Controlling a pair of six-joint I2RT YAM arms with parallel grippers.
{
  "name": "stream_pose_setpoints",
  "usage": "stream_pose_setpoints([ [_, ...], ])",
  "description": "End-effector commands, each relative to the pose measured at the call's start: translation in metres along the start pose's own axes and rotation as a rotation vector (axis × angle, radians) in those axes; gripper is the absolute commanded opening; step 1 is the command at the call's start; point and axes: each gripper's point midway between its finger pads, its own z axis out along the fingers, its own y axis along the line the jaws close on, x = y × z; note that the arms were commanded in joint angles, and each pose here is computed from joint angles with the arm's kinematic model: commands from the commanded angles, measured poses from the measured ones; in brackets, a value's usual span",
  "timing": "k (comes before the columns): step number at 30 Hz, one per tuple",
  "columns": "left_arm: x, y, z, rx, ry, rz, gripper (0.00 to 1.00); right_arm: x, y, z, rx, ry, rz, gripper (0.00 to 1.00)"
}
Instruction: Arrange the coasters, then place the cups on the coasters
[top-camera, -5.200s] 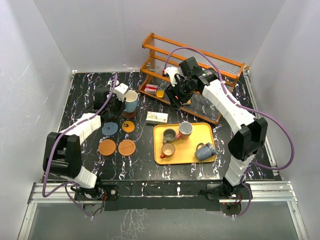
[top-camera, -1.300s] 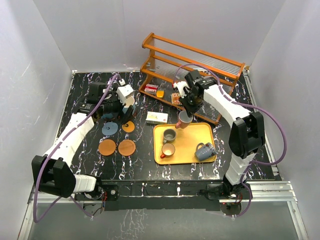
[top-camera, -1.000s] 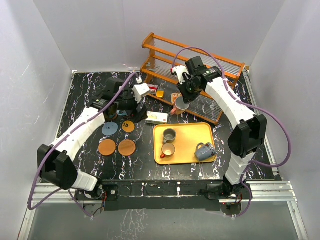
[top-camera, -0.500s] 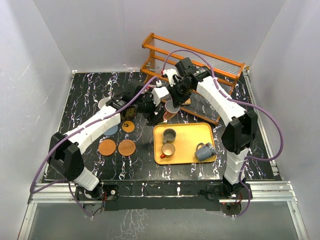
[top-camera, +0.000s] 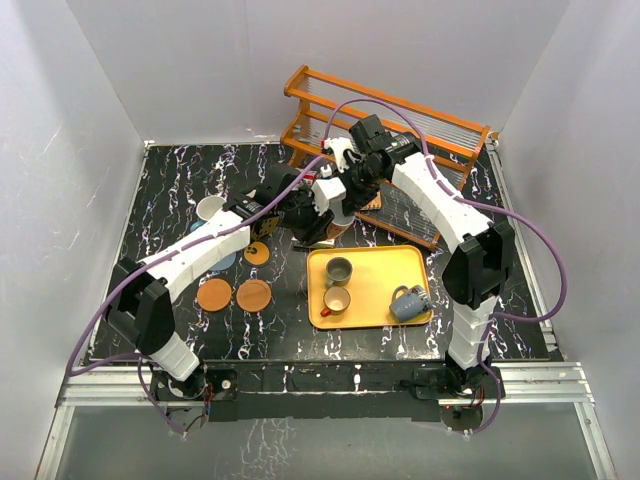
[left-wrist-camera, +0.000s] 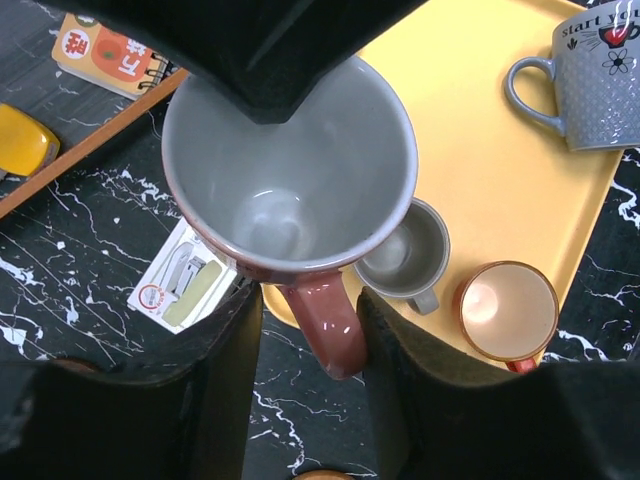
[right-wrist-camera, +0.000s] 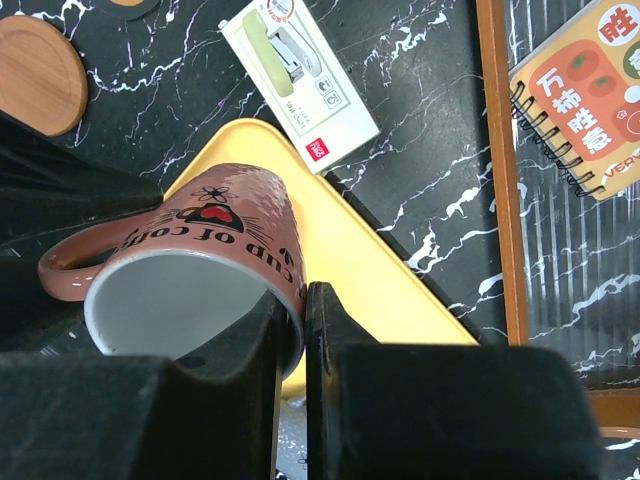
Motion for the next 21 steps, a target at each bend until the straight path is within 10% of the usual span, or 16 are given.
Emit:
stream_pose_setpoints([
  [1, -0.019, 0.001, -0.004, -0.004, -0.039, 0.021, 0.36, -0.020, 0.020, -0.007, -0.058, -0.067, -0.034, 0.00],
  [8, -0.016, 0.004, -0.004, -0.017, -0.024, 0.032, 0.00, -0.017, 0.020, -0.002, -0.059, -0.053, -0.035, 0.04],
  [21, -0.019, 0.023, -0.029, -0.149, -0.065, 0.083, 0.00, -0.011, 0.020, -0.005, -0.057, -0.047, -0.041, 0.33],
])
